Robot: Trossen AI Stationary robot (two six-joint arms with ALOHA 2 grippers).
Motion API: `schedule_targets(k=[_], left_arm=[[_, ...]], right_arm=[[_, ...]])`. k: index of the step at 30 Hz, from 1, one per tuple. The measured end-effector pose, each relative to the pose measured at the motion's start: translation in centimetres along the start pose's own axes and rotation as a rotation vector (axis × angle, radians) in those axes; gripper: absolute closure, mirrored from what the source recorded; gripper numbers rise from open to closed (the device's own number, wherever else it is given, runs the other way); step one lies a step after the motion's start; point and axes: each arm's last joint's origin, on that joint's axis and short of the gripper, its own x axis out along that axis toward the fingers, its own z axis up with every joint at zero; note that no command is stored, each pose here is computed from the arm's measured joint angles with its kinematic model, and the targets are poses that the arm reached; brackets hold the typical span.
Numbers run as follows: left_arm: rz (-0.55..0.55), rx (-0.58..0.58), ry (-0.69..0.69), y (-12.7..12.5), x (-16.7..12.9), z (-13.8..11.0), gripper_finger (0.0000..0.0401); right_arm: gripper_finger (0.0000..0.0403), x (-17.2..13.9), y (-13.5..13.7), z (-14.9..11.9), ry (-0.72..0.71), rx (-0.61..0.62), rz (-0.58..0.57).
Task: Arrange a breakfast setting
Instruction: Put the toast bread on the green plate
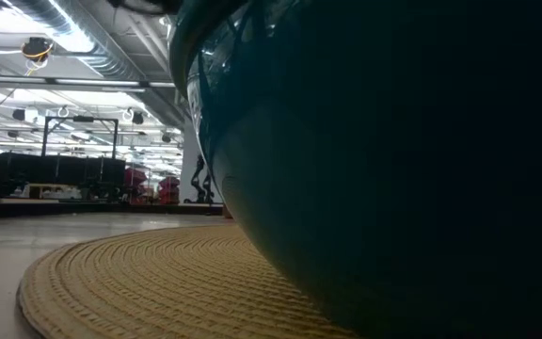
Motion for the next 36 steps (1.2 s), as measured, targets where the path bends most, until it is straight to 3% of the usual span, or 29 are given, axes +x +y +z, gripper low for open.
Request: schedule_targets(k=[7, 17, 26, 31, 36], left_arm=[[0.05, 0.095, -0.138, 1.7, -3.7, 2.3, 0.0227], [0.029, 0.119, -0.042, 1.8, -6.7, 2.0, 0.0227], [0.036, 0.099, -0.075, 1.9, -7.3, 2.2, 0.0227], [0.039, 0.088, -0.068, 1.9, -7.3, 2.1, 0.0227], [0.035, 0.085, -0.057, 1.9, -7.3, 2.0, 0.0227]], right_arm=[[0.0346, -4.4, 0.3, -0.8, 0.128, 0.135, -0.308], [0.0346, -7.6, 3.3, -4.1, 0.641, 0.398, -0.394], [0.0346, -7.8, 3.4, -5.1, 0.89, 0.45, -0.726], [0.0346, -7.8, 3.4, -5.2, 0.872, 0.554, -0.809], [0.0346, -7.2, 2.4, -4.3, 0.695, 0.666, -0.824]])
